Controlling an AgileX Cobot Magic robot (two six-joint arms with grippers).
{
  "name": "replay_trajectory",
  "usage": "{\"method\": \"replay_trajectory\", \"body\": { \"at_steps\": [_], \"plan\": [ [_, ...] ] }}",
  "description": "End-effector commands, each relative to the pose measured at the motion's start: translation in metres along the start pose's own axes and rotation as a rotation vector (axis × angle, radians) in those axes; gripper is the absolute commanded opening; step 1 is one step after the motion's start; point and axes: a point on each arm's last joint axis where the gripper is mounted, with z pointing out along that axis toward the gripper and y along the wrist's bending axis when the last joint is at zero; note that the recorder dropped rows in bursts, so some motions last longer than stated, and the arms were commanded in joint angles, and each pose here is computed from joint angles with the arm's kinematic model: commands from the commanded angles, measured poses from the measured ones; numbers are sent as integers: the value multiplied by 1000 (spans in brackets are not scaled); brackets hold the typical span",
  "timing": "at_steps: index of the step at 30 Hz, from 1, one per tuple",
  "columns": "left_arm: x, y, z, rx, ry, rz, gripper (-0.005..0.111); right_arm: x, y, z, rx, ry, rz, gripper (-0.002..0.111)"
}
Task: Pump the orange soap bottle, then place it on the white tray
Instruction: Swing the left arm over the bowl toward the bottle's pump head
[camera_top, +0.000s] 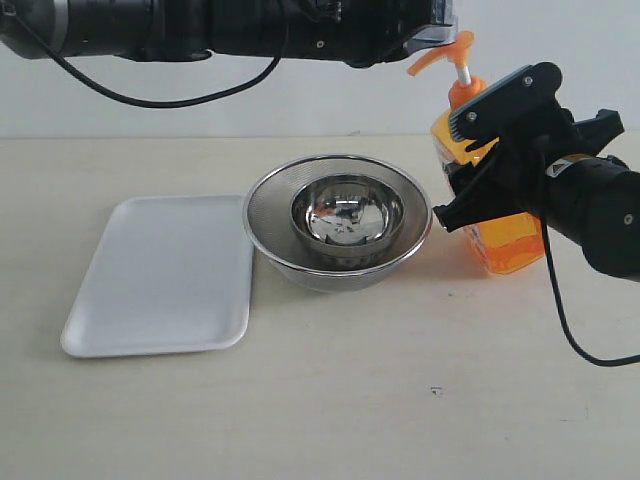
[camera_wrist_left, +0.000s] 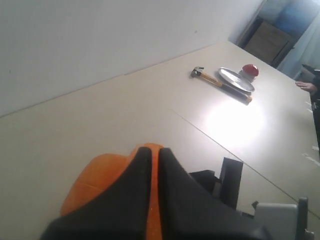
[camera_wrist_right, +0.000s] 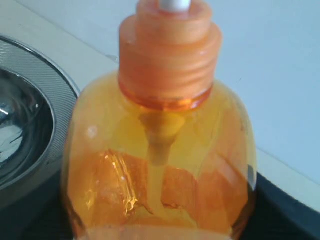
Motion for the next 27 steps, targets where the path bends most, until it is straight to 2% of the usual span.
{"method": "replay_trajectory", "body": {
  "at_steps": [1,6,12,21,27],
  "plan": [
    [-5,-11,-9,-7,66,7,5,-5,-2,0,11,-25,-4,0],
    [-7,-16,-17,-17,120,20,5,-5,-2,0,11,-25,-4,0],
    [-5,-24,-24,18,206,41,5,-4,-2,0,13,-22,1,0],
    [13,-1,-9,-76,228,36,5,-4,-2,0,13,-22,1,0],
    [15,5,-5,-110,214,57,5,-4,-2,0,13,-22,1,0]
  ]
}}
